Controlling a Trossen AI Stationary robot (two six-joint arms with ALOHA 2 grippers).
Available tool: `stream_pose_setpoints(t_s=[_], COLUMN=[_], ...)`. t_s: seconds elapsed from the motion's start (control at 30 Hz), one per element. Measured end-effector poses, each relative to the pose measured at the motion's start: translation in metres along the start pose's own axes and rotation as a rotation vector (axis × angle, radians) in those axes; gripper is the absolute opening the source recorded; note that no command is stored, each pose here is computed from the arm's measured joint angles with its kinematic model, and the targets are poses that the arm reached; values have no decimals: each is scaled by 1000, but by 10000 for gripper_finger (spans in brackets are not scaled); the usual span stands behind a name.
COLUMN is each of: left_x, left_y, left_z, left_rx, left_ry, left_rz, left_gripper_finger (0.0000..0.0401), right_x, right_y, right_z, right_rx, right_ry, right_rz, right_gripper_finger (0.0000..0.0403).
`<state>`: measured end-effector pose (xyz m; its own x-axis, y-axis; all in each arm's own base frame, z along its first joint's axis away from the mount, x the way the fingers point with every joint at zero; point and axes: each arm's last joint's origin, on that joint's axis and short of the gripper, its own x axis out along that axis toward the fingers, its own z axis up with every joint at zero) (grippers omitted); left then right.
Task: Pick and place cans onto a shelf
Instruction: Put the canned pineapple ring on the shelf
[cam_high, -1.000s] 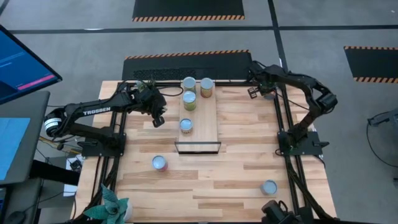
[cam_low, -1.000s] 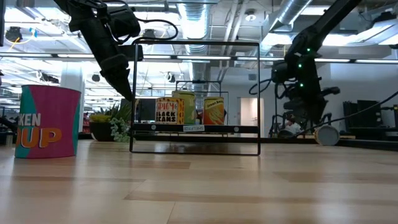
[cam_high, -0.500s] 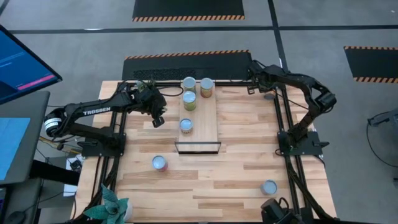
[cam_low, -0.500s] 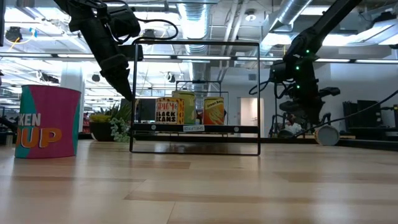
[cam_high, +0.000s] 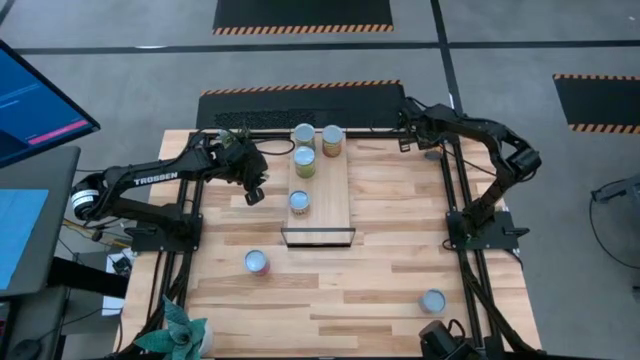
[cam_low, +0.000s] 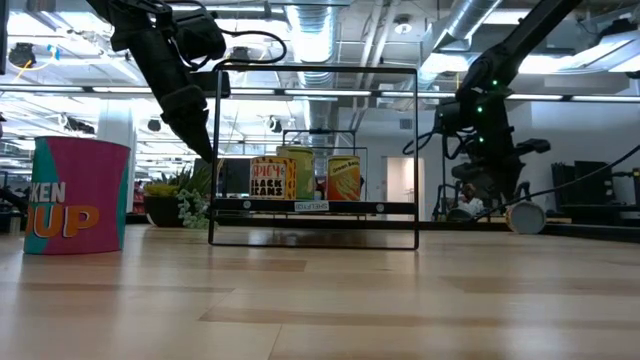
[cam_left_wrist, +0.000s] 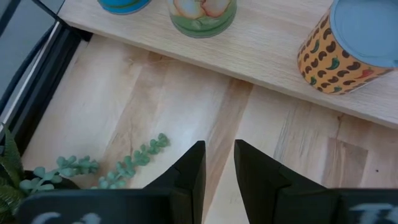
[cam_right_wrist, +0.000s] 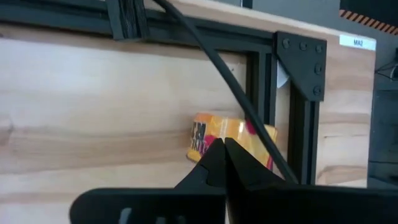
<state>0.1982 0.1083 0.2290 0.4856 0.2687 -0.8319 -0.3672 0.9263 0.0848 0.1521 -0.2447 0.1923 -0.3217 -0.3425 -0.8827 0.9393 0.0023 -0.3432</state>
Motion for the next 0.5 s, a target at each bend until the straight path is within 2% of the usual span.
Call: stream_pose_setpoints(t_s=[0.27,0.5], left_x=[0,0], left_y=[0,0], left_z=[0,0], left_rx=[1,1], left_ry=[1,1], left_rz=[1,1], left_gripper_finger=[73,73], right_x=[0,-3], right_y=[-1,1], right_z=[0,-7], right_rx=[65,59], right_ry=[-12,27], right_rz=[-20,-41], right_gripper_finger=[4,4])
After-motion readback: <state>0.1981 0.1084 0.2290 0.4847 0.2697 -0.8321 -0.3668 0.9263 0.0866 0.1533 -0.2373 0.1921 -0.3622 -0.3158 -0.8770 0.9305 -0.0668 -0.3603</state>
